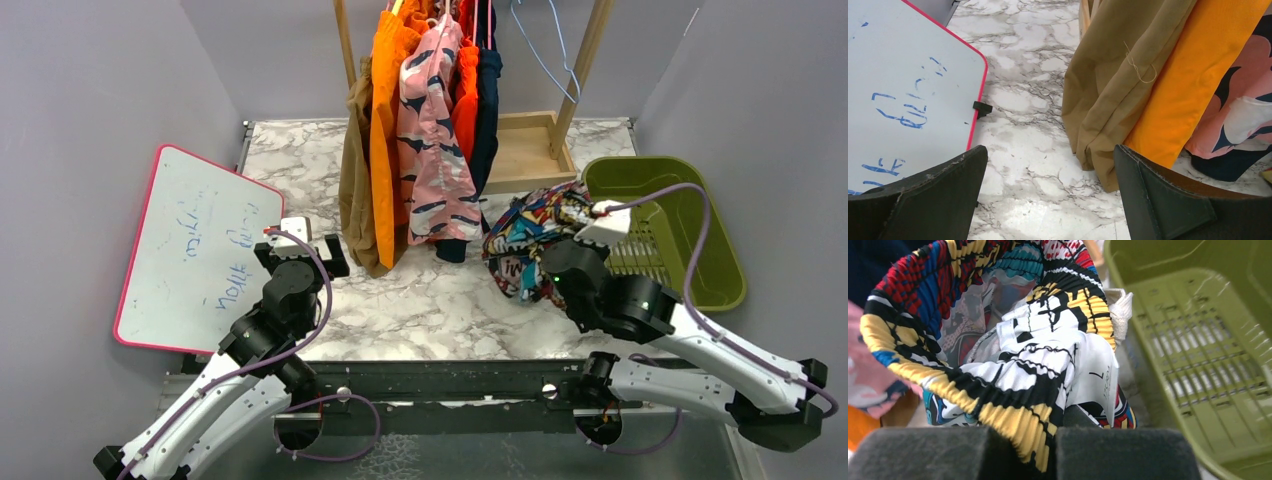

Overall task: Remove the shorts from the hanger
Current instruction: Pick up the shorts at the center of the board, then place the shorts in the basket.

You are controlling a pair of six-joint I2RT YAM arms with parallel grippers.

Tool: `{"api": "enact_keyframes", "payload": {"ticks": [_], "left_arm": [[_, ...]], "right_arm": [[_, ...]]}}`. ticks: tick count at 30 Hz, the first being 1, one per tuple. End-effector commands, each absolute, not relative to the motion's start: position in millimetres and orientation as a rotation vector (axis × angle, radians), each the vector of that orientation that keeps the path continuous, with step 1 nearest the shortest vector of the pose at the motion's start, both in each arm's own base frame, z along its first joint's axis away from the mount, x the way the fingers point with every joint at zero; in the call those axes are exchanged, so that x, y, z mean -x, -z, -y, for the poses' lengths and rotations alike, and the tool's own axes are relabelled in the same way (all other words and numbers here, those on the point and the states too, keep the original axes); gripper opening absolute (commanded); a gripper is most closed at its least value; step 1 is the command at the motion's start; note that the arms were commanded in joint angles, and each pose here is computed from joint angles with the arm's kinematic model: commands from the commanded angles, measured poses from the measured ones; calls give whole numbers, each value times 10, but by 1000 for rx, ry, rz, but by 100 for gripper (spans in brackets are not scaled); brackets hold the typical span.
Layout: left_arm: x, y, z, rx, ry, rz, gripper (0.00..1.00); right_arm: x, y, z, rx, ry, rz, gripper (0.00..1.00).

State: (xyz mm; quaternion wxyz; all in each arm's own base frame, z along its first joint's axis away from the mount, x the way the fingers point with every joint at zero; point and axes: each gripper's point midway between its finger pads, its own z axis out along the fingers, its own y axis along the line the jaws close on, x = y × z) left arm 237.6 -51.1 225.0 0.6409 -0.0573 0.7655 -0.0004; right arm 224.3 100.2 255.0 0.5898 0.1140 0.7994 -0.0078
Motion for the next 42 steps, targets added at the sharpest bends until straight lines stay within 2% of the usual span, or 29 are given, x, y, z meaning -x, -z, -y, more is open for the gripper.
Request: {"api": "enact_keyframes", "payload": {"ticks": [1,8,11,14,18,25,32,38,42], "left_arm": [[-2374,-2261,484,135,-10,-1745,99],[-2374,-2258,497,131,-3,-1747,99],[-2376,-2260,509,128,3,-1748,99],[-2376,-2253,528,119,11,-1752,99],[-2368,-2266,513,124,10,-1746,99],[-2367,-2267,511,126,11,-1743,99],[-2365,-2274,509,126,12,-1741,99],[-2361,-2282,507,125,13,-1740,99],[-2354,-2291,497,127,14,-1735,99]], "right_arm": [[-2276,-3200,-593,-354,153,-1639,1],[-2352,-3461,-442,-404,295,-1562,1],[-2625,-3401,-479,-325,353,-1604,1],[-2930,-3366,-252,-349,333,-1629,1],[-3115,-3640,95,-474,279,-1598,1],[-3101,-4480,378,-516,398,-1438,1],[-2712,-5136,825,-614,587,-1213,1],[-2880,-5038,1063,-619,747,-1228,1],[-2967,-4840,1250,-679,703,-1281,1]]}}
